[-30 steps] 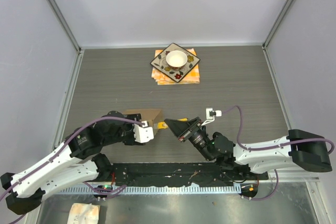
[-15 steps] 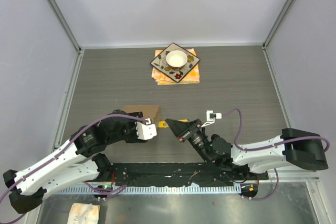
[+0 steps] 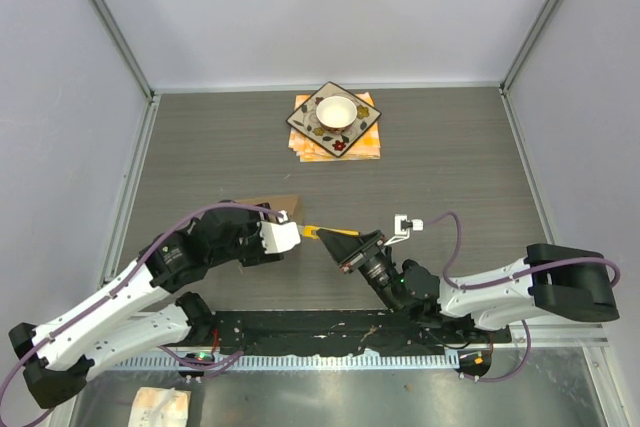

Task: Unpack the express box
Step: Cut the express box at the center of the board.

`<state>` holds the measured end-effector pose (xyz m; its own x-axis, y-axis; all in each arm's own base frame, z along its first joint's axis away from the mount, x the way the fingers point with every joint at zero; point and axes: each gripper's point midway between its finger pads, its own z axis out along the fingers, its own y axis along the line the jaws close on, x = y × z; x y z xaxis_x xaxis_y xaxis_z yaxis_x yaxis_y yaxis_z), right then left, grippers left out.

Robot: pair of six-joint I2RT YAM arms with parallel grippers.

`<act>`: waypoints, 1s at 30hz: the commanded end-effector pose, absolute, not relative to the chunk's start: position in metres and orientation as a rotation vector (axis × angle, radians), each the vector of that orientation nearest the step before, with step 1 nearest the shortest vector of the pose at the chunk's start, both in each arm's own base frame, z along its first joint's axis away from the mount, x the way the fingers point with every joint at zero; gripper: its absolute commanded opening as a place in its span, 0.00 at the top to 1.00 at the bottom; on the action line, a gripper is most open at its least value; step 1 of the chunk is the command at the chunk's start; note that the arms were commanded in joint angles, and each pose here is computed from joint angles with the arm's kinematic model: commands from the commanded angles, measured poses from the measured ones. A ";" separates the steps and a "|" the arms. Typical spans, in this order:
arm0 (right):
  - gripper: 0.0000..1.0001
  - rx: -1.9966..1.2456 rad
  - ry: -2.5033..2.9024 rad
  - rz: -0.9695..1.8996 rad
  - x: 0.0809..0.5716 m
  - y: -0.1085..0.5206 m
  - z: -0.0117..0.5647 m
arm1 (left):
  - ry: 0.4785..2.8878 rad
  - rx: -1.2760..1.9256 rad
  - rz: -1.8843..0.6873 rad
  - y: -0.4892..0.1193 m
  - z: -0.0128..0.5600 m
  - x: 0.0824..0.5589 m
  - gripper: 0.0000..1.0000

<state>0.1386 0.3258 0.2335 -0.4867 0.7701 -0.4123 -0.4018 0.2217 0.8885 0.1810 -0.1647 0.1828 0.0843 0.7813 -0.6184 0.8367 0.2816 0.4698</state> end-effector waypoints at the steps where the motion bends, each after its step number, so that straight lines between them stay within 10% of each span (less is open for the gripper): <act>1: 0.99 -0.223 1.886 1.489 0.042 0.355 0.130 | 1.739 0.910 -0.105 -0.164 0.249 0.230 0.81; 18: 0.99 -0.274 1.815 1.469 0.045 0.319 0.149 | 1.601 1.412 -0.479 -0.201 0.238 0.154 0.81; 30: 0.99 -0.405 1.651 1.511 0.038 0.245 0.221 | 1.003 2.084 -0.755 -0.188 0.217 0.053 0.86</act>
<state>0.0453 0.2538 0.2438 -0.6309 0.4507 -0.6315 -0.6574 0.1218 0.7437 0.0932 -0.1886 0.2148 0.3880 0.5786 -0.7174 0.9214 -0.2253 0.3167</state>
